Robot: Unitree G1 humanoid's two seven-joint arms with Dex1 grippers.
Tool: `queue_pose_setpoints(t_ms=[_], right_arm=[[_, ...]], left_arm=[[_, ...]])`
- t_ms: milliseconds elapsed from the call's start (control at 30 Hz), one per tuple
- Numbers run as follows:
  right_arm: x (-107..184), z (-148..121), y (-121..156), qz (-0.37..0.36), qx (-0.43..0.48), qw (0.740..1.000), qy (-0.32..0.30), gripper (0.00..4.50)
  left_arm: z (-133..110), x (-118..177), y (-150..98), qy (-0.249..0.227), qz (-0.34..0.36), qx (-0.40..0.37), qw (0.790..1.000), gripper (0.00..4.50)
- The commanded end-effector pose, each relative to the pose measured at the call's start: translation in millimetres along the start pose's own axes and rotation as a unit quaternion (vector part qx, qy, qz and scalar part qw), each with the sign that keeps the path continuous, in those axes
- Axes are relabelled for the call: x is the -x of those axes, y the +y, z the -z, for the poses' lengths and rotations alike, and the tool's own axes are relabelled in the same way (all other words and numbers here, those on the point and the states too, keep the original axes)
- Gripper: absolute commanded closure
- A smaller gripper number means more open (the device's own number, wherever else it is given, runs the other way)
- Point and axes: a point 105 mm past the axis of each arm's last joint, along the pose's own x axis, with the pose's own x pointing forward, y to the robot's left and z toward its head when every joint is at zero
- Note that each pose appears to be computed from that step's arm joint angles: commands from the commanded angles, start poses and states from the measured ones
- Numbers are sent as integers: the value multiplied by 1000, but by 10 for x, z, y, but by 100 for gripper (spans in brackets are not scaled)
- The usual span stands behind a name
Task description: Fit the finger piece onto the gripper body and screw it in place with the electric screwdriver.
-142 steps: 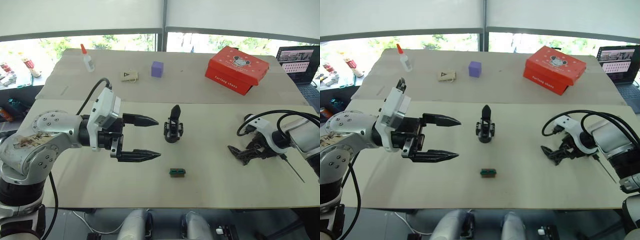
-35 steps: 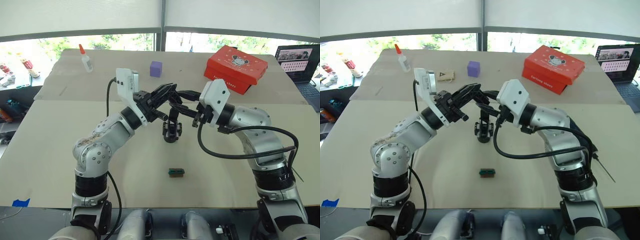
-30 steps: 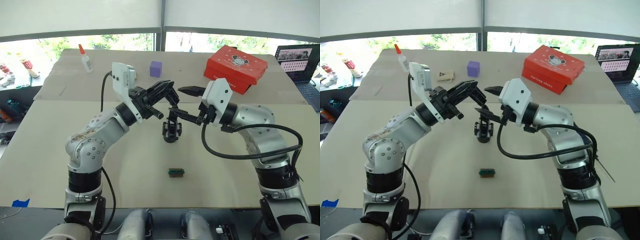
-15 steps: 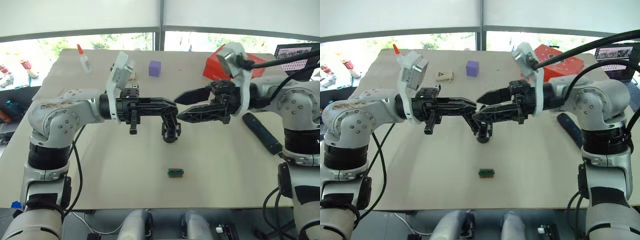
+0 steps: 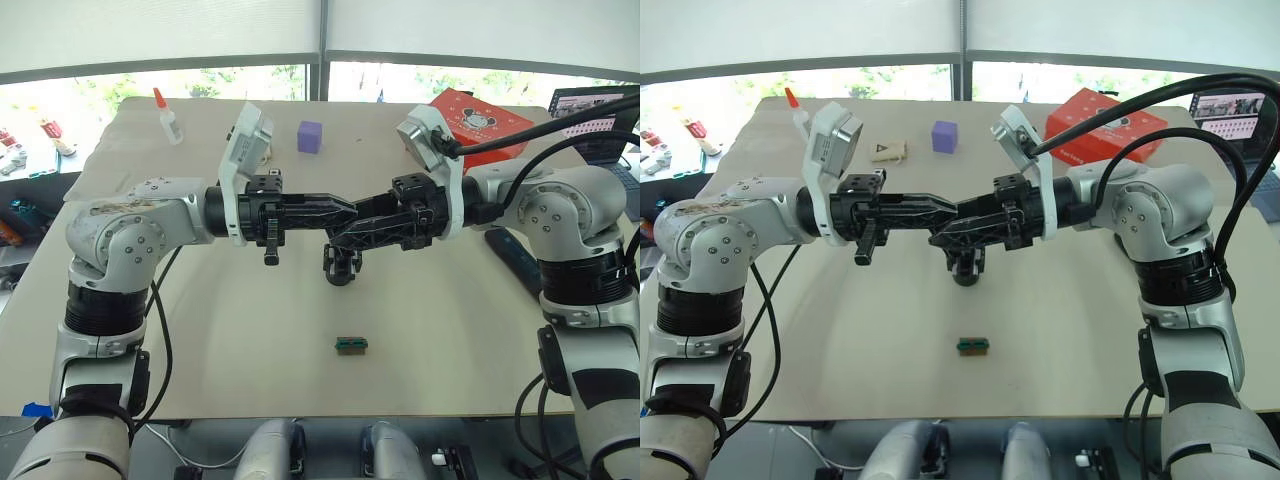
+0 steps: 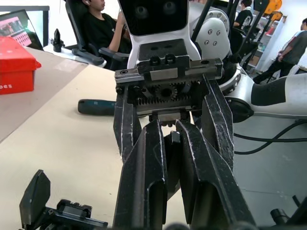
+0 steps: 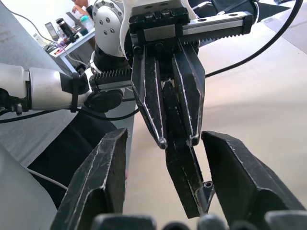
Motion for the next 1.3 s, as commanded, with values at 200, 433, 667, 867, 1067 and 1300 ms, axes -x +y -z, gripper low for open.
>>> queue_pose_setpoints(t_ms=[200, 433, 667, 867, 1067, 1300], right_arm=[[-10, -78, 69, -9, 60, 998, 0, 181], [-40, -55, 52, -8, 84, 996, 7, 208], [-47, -89, 34, -6, 91, 996, 10, 296], [-75, -93, 29, -7, 94, 995, 9, 296], [-67, -86, 22, -5, 97, 995, 11, 296], [-42, -103, 11, -3, 101, 995, 10, 296]], left_arm=[[-141, -1, -31, -18, 6, -14, 1000, 450], [-126, -2, 3, -18, 3, -8, 1000, 450], [-139, -6, 21, -17, 3, -9, 1000, 450], [-150, -3, 30, -18, 3, -9, 1000, 450], [-154, 8, 24, -18, 4, -8, 1000, 450], [-111, 35, 22, -6, 4, -13, 1000, 450]])
